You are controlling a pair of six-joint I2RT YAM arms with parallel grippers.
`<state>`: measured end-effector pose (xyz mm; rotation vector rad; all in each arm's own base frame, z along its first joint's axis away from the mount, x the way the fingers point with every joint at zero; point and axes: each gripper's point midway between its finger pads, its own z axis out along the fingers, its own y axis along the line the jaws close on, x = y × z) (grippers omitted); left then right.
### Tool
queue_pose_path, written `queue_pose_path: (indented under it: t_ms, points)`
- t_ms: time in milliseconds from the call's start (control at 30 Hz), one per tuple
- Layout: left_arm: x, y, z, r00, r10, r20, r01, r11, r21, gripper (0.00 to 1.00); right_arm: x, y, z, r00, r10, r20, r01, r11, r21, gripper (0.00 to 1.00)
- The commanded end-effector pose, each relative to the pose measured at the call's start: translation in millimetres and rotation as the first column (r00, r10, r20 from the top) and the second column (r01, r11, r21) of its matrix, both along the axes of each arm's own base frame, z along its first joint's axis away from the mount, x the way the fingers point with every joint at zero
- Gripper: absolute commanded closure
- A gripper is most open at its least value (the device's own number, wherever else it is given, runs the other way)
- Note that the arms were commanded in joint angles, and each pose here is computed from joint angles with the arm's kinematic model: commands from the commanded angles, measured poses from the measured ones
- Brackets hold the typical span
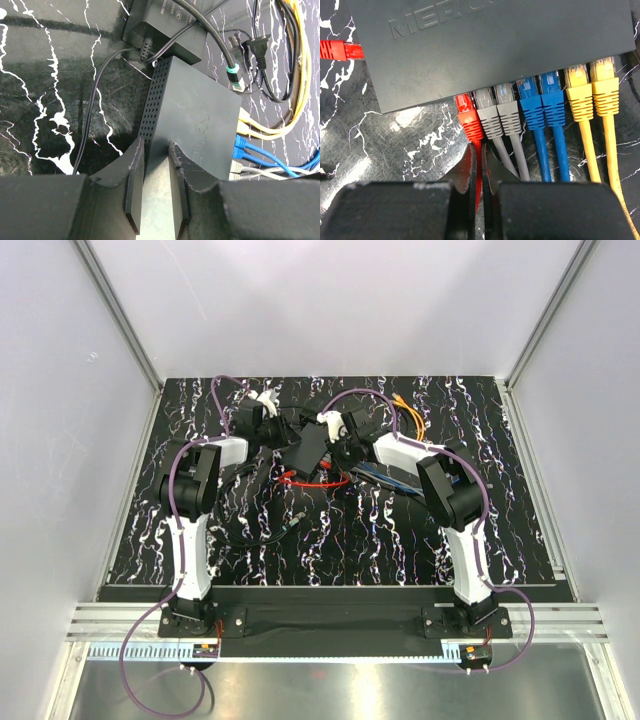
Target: Insert the plug into the switch port
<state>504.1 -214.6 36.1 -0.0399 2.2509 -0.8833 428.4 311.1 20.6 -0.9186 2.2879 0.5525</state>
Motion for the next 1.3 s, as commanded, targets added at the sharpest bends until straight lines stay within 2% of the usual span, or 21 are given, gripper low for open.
queue_pose_path:
  t_ms: [0, 167, 467, 700, 1067, 1267]
  points:
    - [-158, -108, -21, 0.822, -0.432, -0.371, 0.346, 0.896, -0.277, 0.87, 62, 93, 108, 0.912, 0.002, 0.411, -0.136, 0.945, 0.297, 1.0]
    - [-156, -109, -17, 0.825, -0.442, -0.353, 0.359, 0.891, -0.277, 0.87, 63, 90, 102, 0.907, 0.026, 0.421, -0.149, 0.953, 0.262, 1.0]
    - [-131, -96, -4, 0.852, -0.419, -0.315, 0.357, 0.904, -0.237, 0.81, 33, 74, 82, 0.915, 0.167, 0.366, -0.246, 0.952, 0.181, 1.0]
    - [-136, -99, -4, 0.849, -0.408, -0.336, 0.311, 0.9, -0.305, 0.81, 20, 63, 72, 0.91, 0.262, 0.322, -0.326, 0.931, 0.165, 1.0]
    - [-124, -82, -2, 0.872, -0.396, -0.289, 0.332, 0.911, -0.246, 0.77, 11, 54, 63, 0.9, 0.324, 0.291, -0.376, 0.915, 0.144, 1.0]
    - [-118, -67, -3, 0.879, -0.368, -0.302, 0.307, 0.923, -0.232, 0.74, 8, 52, 60, 0.892, 0.344, 0.294, -0.393, 0.911, 0.124, 0.99]
